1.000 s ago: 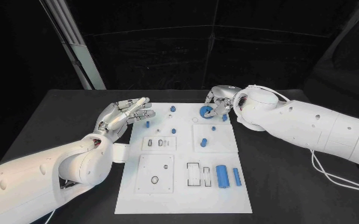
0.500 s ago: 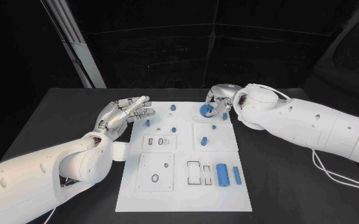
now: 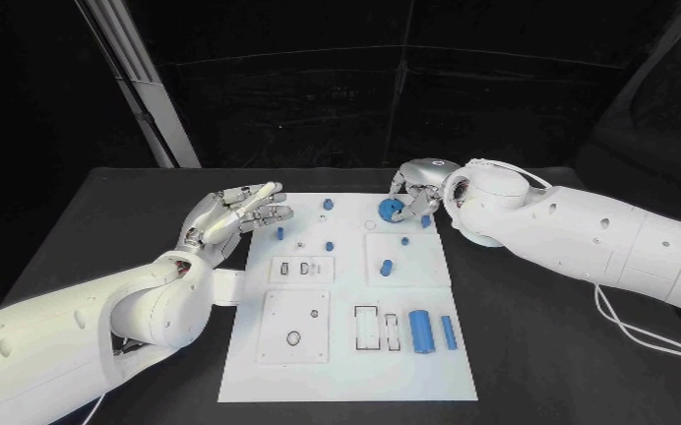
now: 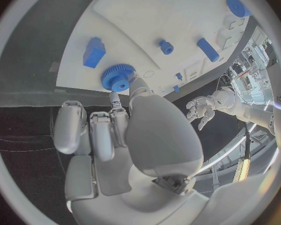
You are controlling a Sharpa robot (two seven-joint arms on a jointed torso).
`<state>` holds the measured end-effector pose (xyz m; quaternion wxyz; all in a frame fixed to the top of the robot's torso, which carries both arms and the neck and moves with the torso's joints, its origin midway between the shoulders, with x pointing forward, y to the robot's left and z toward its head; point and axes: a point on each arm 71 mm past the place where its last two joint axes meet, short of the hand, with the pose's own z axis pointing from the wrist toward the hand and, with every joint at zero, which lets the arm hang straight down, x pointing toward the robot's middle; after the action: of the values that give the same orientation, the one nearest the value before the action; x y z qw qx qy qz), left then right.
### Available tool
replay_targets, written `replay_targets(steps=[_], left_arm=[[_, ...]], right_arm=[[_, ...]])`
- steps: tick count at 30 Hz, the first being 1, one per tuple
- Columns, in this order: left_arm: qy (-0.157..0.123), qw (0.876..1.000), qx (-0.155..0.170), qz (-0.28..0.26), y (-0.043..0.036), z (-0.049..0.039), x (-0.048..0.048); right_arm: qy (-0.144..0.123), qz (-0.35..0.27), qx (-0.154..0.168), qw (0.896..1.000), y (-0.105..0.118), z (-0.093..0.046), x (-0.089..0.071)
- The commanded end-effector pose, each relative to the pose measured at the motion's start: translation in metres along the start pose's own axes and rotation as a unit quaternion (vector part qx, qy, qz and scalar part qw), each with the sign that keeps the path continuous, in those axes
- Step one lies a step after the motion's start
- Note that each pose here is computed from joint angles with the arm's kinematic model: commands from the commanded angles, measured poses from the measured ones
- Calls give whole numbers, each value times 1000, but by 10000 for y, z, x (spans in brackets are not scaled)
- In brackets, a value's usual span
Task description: Assemble the parts on the task board
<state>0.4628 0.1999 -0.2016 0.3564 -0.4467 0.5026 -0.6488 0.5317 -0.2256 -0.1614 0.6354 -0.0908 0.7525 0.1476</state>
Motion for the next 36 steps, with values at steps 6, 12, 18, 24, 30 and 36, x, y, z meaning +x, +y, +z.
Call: replay_targets(steps=[6, 12, 18, 24, 30, 36], left_arm=[[5, 1000, -2, -2, -5, 2, 16], [5, 1000, -5, -2, -1, 0, 16], [7, 1000, -9, -4, 3, -3, 17], [11, 1000, -15, -6, 9, -6, 19], [14, 1000, -20, -9, 15, -8, 25], [16, 1000, -22, -10, 19, -8, 28]], right_arm=[[-22, -19, -6, 1000, 36, 1, -40], [-7, -26, -8, 1000, 40, 16, -15], [16, -30, -8, 999, 51, 36, 25], [36, -28, -5, 999, 38, 44, 57], [46, -26, -2, 999, 24, 54, 74], [51, -25, 1, 998, 8, 70, 86]])
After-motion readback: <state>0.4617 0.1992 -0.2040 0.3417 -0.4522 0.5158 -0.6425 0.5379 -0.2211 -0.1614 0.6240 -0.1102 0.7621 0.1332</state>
